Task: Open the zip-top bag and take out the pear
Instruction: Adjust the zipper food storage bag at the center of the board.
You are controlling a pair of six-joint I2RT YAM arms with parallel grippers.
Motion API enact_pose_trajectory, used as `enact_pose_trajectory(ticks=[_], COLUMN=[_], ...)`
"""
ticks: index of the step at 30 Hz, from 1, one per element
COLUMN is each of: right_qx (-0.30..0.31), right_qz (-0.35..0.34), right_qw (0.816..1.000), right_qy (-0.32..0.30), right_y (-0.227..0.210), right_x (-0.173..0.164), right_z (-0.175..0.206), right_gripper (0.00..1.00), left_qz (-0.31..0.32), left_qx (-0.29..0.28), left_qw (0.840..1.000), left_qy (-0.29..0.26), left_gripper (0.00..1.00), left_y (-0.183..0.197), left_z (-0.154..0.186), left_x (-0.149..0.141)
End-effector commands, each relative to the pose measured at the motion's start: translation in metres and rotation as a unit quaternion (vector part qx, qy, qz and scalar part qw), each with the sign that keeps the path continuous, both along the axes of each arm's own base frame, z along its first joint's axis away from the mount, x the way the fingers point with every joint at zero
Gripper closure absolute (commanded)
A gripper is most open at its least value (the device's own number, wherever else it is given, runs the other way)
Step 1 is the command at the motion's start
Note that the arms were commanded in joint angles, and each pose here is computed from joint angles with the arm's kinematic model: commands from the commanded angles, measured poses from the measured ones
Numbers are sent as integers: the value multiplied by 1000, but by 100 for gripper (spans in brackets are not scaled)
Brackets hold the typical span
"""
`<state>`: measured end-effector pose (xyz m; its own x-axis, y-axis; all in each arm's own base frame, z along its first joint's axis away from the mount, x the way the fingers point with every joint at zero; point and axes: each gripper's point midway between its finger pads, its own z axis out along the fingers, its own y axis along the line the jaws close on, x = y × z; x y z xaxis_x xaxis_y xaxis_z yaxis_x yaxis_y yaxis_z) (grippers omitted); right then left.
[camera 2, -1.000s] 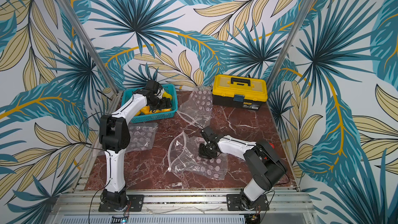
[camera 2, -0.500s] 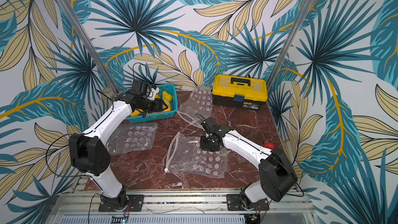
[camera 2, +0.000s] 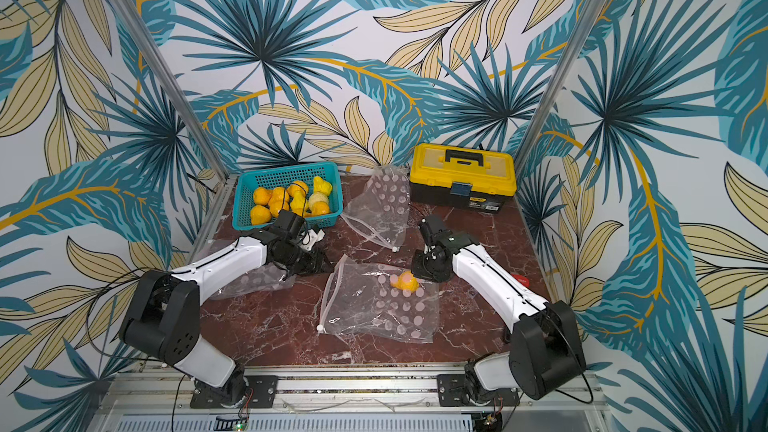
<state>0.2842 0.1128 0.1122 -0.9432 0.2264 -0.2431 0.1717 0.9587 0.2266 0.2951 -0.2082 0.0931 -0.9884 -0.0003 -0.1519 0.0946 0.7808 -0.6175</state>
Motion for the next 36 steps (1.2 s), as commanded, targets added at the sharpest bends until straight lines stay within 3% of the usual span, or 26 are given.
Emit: enact_pose_trajectory(ticks=[1,5,11,18,21,25,29,36], right_qx=[-23,-22,-1,114,158,165,136,148], right_qz=[-1,-17,-35,-50,-63,-74,-70,-64], right_qw=[1000,999,999,992,985,983,988,986], right_qy=[14,22,1,20,30,13,-14,-42], right_y=[-21,-36,-54,-35,-24,-25,-35,-32], right_x=[-9,-7,9,32,35,34,27,4], right_z=[-11,-23,-33,-52,-58,-45,-19,30], right_gripper=[62,53,37,36,45,77,100,100], left_qz=[-13,-22,-23,-17,-13,-12,-9,-9], left_qx=[-58,-88,-80,-42,-32,-28,-22,-25], left_qw=[998,996,996,998,998,998,998,997], left_qy=[-28,-13,11,44,56,53,58,66], left_gripper=[60,60,62,66,66,68,69,70], left_y=[-20,-35,-47,-39,-34,-33,-31,-29], left_z=[14,3,-23,-61,-72,-80,-87,-97], left_x=[1,-7,-7,-15,-21,-20,-22,-26])
